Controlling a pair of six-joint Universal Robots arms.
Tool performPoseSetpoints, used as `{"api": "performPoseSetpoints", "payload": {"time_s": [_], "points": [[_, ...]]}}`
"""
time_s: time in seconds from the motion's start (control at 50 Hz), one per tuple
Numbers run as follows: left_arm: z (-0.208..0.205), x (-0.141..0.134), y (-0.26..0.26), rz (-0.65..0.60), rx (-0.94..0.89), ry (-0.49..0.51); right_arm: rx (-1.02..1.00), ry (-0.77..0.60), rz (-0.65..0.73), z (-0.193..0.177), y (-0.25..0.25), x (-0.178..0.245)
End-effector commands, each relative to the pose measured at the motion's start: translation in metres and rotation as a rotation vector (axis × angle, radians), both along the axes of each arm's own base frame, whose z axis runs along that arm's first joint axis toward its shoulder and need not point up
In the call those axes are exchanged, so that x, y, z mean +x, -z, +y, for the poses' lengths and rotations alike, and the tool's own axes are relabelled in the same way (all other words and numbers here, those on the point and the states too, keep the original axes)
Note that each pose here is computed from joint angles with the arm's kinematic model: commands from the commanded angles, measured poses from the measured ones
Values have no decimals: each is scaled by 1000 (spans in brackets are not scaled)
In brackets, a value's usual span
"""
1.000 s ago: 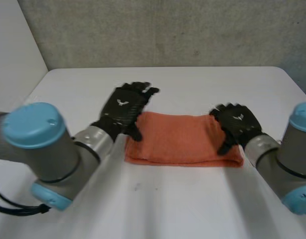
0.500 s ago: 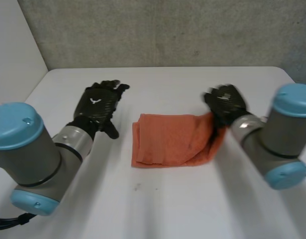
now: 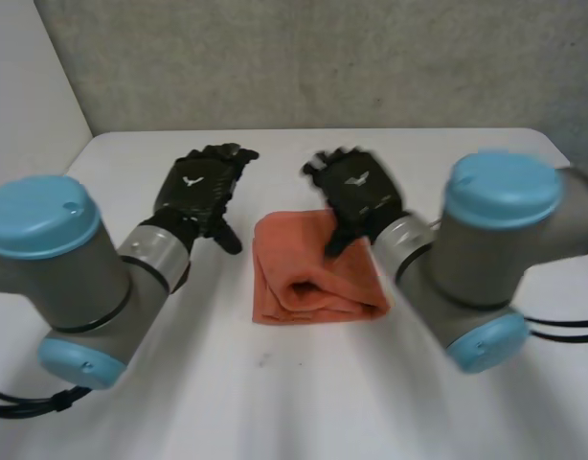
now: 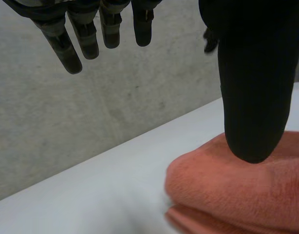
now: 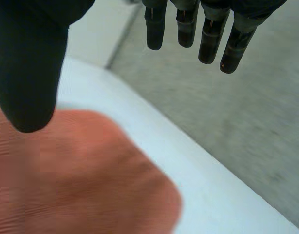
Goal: Fold the laundry
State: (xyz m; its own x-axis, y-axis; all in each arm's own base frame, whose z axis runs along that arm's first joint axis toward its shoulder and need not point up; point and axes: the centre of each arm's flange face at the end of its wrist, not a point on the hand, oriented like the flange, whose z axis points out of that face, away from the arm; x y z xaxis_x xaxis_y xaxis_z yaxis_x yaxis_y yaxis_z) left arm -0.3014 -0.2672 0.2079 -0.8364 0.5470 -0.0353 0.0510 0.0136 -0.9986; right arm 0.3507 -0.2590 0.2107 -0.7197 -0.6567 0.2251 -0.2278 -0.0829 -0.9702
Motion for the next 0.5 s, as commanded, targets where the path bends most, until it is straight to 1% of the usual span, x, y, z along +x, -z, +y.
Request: {"api": "performPoseSetpoints", "payload": {"time_s": [0.02, 0.04, 0.06, 0.08, 0.1, 0.12, 0.14, 0.16, 0.18, 0.22, 0.24, 0.34, 0.38, 0.4, 0.44, 0.5], "points": [[5, -36, 12, 34, 59, 85, 202, 85, -74, -15, 9, -22], [8, -45, 17, 42, 78, 106, 229, 88, -54, -16, 18, -22], [8, -45, 17, 42, 79, 106, 229, 88, -54, -16, 18, -22], [9, -53, 26, 48, 105, 120, 256, 93, -37, -18, 27, -23], [9, -53, 26, 48, 105, 120, 277, 98, -24, -21, 35, -23], [9, -56, 35, 48, 139, 123, 277, 98, -24, -21, 35, -23], [9, -56, 35, 48, 140, 123, 301, 101, -9, -22, 46, -22], [8, -57, 44, 42, 182, 117, 326, 97, 5, -22, 55, -22], [8, -57, 44, 42, 183, 117, 326, 97, 5, -22, 56, -22], [9, -55, 62, 13, 263, 103, 360, 85, 24, -23, 69, -20], [9, -55, 63, 13, 264, 102, 360, 85, 24, -24, 69, -20], [9, -46, 77, -27, 326, 64, 393, 82, 37, -27, 79, -22], [5, -34, 83, -52, 345, 11, 383, 91, 31, -33, 74, -24], [5, -34, 83, -52, 345, 10, 383, 91, 31, -33, 74, -24], [0, -23, 82, -65, 350, -36, 365, 106, 18, -40, 66, -27], [-1, -21, 76, -66, 344, -42, 355, 111, 10, -43, 61, -29]]}}
